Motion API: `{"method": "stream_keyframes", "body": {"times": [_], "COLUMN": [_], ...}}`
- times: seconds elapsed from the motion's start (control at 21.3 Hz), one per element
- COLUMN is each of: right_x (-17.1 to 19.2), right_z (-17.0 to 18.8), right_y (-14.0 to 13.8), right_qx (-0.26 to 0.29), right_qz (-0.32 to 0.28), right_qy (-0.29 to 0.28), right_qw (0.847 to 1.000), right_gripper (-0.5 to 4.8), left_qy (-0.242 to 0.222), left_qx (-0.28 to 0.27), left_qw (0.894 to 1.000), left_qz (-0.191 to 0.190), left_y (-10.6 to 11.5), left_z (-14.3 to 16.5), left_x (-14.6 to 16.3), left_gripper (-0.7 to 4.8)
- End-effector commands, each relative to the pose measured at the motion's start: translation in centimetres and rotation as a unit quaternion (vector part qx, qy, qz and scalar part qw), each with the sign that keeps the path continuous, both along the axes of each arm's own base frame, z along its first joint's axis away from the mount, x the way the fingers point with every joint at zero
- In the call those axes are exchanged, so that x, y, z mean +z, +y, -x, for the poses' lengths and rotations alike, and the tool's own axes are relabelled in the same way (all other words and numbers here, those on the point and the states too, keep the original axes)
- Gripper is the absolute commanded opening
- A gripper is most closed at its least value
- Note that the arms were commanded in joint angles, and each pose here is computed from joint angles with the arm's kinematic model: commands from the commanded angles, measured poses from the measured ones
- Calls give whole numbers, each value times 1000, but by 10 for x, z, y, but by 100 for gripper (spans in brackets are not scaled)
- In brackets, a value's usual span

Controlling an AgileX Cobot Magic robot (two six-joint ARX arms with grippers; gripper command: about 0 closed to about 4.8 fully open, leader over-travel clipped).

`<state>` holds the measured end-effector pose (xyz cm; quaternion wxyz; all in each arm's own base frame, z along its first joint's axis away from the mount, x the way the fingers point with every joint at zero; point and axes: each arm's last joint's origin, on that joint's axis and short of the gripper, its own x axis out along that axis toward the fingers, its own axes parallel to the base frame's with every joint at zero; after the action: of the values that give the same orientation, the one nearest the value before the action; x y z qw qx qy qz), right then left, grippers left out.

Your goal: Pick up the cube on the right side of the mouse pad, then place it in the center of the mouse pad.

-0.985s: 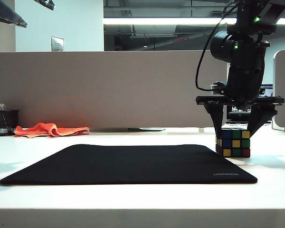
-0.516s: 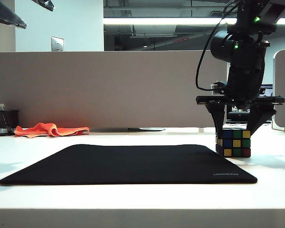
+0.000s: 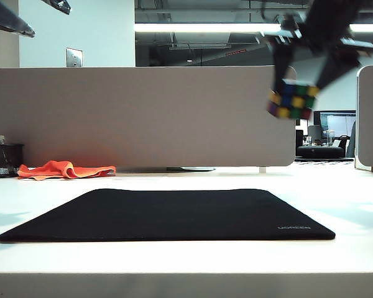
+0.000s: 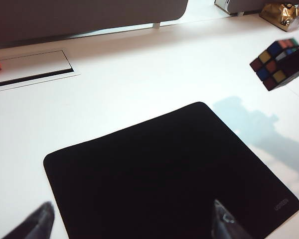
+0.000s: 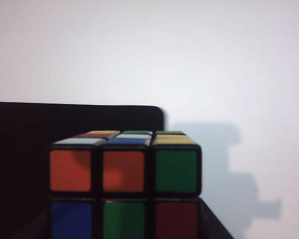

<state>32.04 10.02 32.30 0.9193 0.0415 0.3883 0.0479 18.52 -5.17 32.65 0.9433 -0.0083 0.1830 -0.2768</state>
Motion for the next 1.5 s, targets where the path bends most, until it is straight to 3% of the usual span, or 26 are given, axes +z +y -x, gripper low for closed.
{"method": "stream_keyframes", "body": {"times": [0.05, 0.38, 0.89, 1.03, 1.08, 1.17, 1.31, 1.41, 1.5], "right_x": [14, -10, -99, -109, -109, -107, -91, -61, -34], "right_z": [15, 21, -7, -9, -10, -11, -11, -10, -7], "right_y": [32, 100, 134, 137, 138, 141, 141, 138, 129], "right_qx": [59, 140, 161, 162, 166, 171, 179, 177, 158], "right_qz": [-19, -14, 34, 40, 35, 23, 14, -3, -7], "right_qy": [-40, -39, 64, 75, 73, 61, 63, 28, -11], "right_qw": [997, 989, 984, 983, 983, 983, 982, 984, 987], "right_gripper": [308, 308, 311, 342, 390, 431, 432, 430, 369], "left_qy": [15, 33, 51, 51, 50, 50, 50, 50, 49], "left_qx": [5, 0, 0, 0, 0, 0, 0, 0, 2], "left_qw": [1000, 999, 998, 998, 998, 998, 998, 998, 999], "left_qz": [-8, -19, -23, -23, -23, -23, -23, -23, -23], "left_y": [1, 1, 2, 2, 2, 2, 2, 2, 2], "left_z": [2, 4, 5, 5, 5, 5, 5, 5, 5], "left_x": [-1, -5, -8, -8, -8, -8, -8, -8, -8], "left_gripper": [404, 404, 404, 404, 404, 404, 403, 403, 386]}}
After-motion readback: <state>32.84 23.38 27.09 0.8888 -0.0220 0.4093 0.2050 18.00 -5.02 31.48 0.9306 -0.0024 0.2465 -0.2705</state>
